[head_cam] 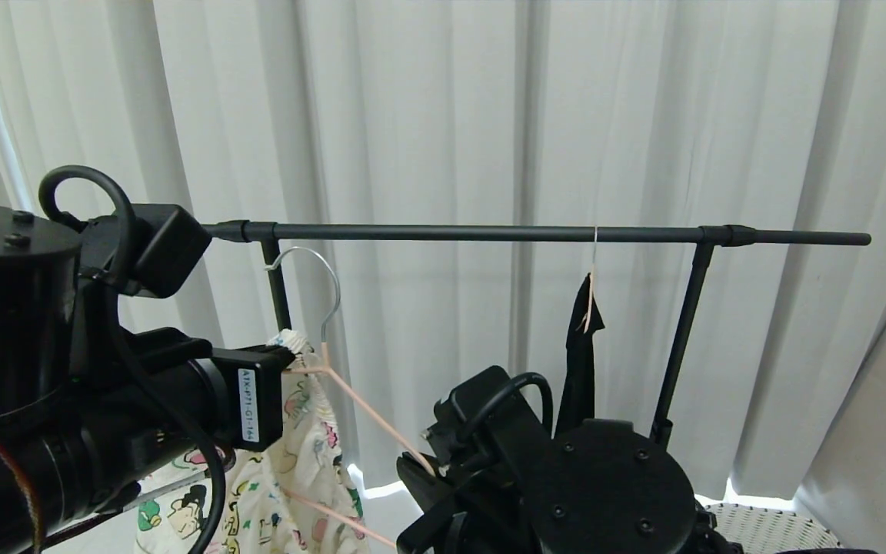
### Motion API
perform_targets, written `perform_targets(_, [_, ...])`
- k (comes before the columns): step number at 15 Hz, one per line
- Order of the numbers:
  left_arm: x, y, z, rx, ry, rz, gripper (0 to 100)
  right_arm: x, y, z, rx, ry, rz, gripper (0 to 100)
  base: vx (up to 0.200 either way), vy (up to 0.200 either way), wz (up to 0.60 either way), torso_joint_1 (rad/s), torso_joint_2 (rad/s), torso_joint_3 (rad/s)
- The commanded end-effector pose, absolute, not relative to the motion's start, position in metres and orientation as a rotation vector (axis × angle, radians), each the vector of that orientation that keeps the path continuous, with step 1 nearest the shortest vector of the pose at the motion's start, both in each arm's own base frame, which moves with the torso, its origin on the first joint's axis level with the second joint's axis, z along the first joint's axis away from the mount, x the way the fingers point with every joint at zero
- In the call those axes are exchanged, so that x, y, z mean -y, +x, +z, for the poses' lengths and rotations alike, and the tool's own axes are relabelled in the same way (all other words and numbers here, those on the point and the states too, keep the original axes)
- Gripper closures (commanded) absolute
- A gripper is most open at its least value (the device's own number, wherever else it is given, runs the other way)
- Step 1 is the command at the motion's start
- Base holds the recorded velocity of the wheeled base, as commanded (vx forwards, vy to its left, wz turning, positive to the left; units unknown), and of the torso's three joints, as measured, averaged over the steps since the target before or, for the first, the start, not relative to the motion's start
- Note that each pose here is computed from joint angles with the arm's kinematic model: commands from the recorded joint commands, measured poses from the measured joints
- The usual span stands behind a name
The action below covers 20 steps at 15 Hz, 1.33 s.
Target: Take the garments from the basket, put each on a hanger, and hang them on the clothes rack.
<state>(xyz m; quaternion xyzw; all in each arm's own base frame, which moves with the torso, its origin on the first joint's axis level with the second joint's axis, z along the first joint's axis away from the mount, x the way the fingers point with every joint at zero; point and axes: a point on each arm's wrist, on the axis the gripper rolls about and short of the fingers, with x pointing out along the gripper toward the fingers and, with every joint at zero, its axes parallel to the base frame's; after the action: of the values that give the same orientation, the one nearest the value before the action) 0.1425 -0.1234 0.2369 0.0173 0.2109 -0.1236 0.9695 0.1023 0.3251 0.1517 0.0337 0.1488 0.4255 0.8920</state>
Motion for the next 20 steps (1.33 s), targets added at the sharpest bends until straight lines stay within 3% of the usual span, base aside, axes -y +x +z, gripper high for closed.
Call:
perform_targets(1, [0.13,0.138,0.247,-0.398,0.022,-0.298,100,-0.33,0.102,0.148,-0.313,0.065,0.887,100,0.0,0.0,0.0,0.0,0.0,0.0])
perform_targets(8, [0.127,0.134,0.246,-0.394,0.019,-0.303,100,-0.33,0.104,0.15,-0.296,0.072,0.836,100,0.0,0.0,0.0,0.0,0.0,0.0])
perform_targets(9, [0.125,0.132,0.246,-0.392,0.02,-0.302,0,-0.329,0.105,0.15,-0.291,0.072,0.82,100,0.0,0.0,0.0,0.0,0.0,0.0])
perform_targets(18, [0.113,0.121,0.25,-0.36,0.012,-0.303,0,-0.311,0.122,0.177,-0.21,0.133,0.728,100,0.0,0.0,0.0,0.0,0.0,0.0])
perform_targets(20, [0.101,0.11,0.243,-0.346,0.081,-0.318,0,-0.306,0.124,0.181,-0.189,0.124,0.716,100,0.0,0.0,0.0,0.0,0.0,0.0])
